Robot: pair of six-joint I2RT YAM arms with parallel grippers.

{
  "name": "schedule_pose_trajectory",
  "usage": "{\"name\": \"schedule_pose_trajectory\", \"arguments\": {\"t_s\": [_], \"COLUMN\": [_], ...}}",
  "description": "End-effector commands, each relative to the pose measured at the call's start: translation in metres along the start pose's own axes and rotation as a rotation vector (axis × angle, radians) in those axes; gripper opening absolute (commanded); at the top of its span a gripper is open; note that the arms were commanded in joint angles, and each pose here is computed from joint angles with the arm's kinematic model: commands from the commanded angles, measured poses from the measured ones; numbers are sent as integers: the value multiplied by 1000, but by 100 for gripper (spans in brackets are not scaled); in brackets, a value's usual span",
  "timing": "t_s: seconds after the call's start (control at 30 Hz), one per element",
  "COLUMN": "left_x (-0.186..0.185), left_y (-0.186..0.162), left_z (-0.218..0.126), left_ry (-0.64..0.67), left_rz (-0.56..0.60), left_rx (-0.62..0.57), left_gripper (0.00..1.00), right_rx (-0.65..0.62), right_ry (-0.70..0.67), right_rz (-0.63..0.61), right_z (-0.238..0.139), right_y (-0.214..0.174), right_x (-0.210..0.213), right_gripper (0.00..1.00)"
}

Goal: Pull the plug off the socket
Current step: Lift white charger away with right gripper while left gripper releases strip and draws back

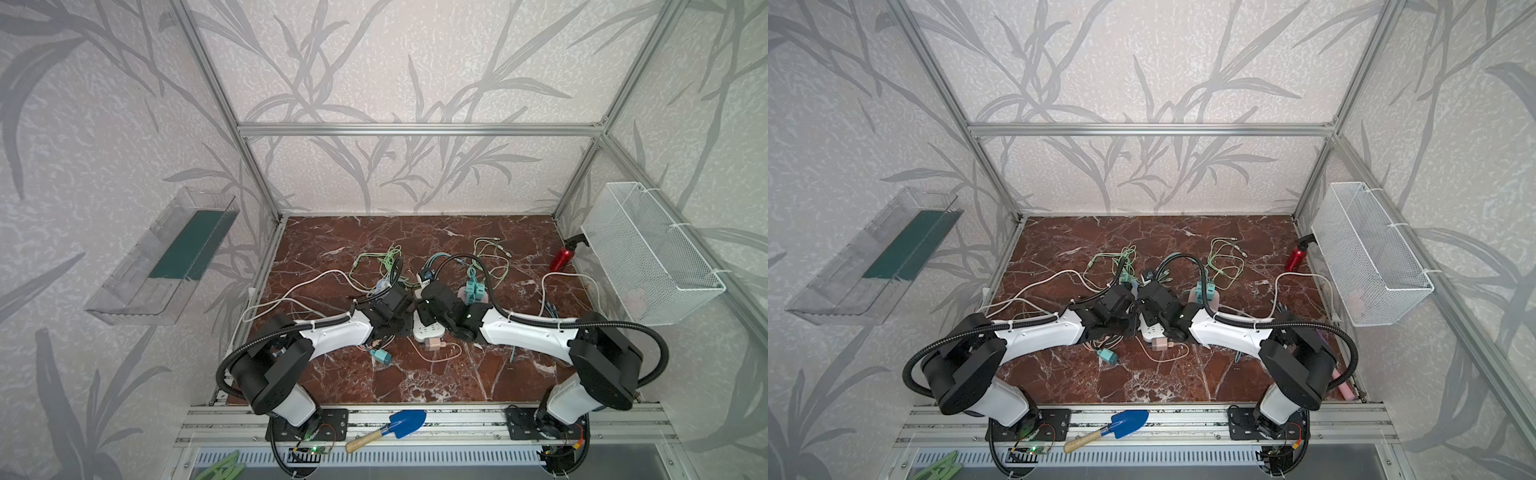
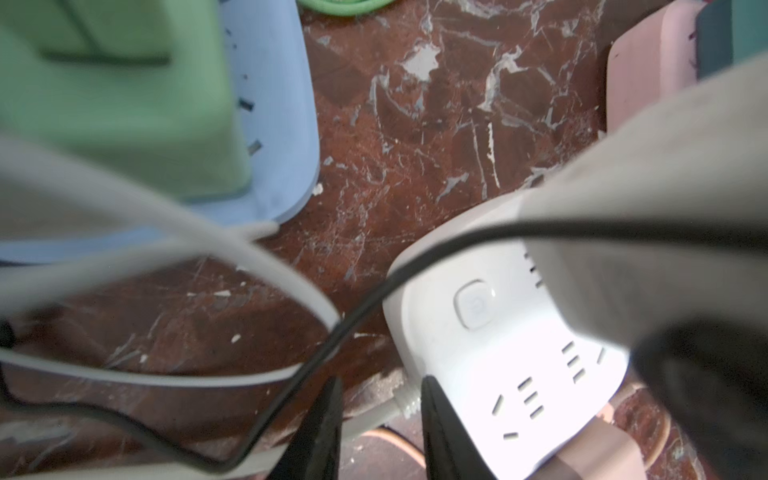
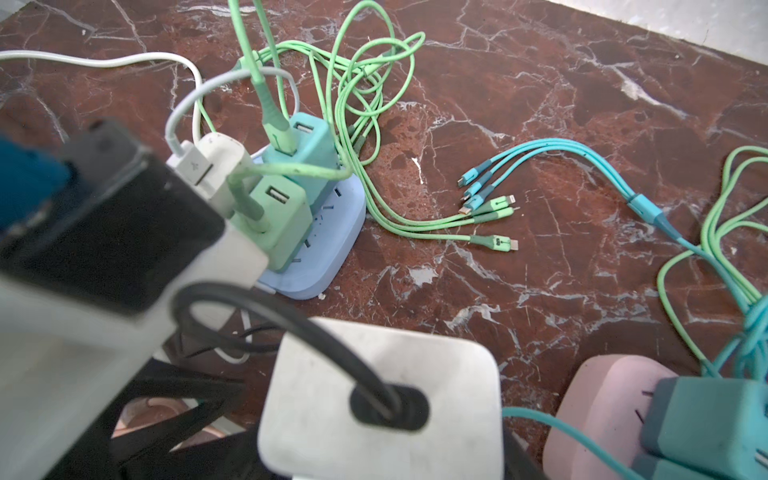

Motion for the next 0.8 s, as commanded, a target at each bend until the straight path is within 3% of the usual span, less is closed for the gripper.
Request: {"name": "schedule_pose_trajectory", "arguments": {"t_s": [0.0,0.37,0.77], "left_x": [3,0,33], "left_y": [1,16,20], "left_z": [-12,-51,-88], "left_ry": [-1,-89,27], "left_rz": [12,20,-3], "left_rx": [-35,-231,-377], "left_gripper": [35,41,56], "right_rx": [21,112,224], "right_ry": [5,46,65], "right_rz": [-8,33,89], "right_z": [6,30,45], "right_y": [6,7,-7], "right_x": [0,-4,-20], "right_gripper": [37,38,42]}}
Point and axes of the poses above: each gripper's point midway between its finger pads, its own z axis out along the fingers, its own x axis along the line the jaws close on, y = z × x, the point moved 2 cm from there along -z, back along the fingers
